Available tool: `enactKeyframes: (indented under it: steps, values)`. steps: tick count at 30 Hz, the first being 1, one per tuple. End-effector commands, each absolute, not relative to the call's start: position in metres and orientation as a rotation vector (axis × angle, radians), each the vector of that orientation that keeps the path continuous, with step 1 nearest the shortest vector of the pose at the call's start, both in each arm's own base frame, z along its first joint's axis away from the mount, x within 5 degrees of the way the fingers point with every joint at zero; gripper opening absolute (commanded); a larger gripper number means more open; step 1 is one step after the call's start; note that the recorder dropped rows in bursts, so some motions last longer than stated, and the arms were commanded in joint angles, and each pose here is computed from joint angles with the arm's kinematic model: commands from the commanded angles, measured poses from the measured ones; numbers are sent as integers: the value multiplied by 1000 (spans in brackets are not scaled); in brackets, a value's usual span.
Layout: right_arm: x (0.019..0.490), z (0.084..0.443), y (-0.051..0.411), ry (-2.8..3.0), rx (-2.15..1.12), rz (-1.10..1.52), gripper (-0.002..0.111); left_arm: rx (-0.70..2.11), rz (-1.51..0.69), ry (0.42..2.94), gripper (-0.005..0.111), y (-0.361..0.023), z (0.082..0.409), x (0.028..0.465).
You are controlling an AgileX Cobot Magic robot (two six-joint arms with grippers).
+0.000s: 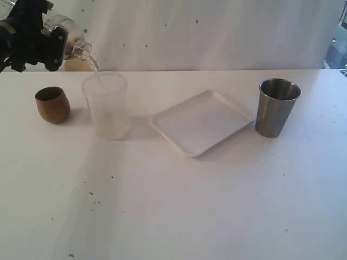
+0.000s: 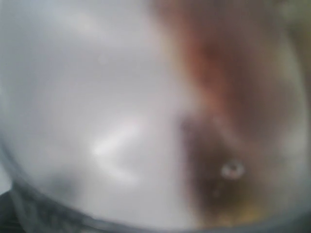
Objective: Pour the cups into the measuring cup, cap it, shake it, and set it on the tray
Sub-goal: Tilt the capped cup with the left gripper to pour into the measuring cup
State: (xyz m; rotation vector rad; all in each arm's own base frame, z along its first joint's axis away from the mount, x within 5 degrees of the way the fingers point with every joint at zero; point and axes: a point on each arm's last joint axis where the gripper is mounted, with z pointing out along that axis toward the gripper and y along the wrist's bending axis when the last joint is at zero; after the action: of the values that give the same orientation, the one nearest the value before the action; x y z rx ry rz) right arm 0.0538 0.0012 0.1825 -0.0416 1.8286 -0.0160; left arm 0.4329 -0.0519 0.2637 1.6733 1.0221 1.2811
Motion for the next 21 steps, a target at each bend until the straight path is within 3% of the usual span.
enactKeyframes:
  steps: [1, 10, 15, 21]
  values:
    - [54, 183, 1, 1819, -45, -22, 0, 1580, 1328, 991, 0, -51, 281, 433]
    - [54, 183, 1, 1819, -45, -22, 0, 1581, 1328, 989, 0, -51, 281, 433]
    - [54, 183, 1, 1819, -45, -22, 0, 1607, 1465, 862, 0, -51, 287, 434]
    - [54, 183, 1, 1819, -45, -22, 0, 1634, 1481, 833, 0, -52, 287, 434]
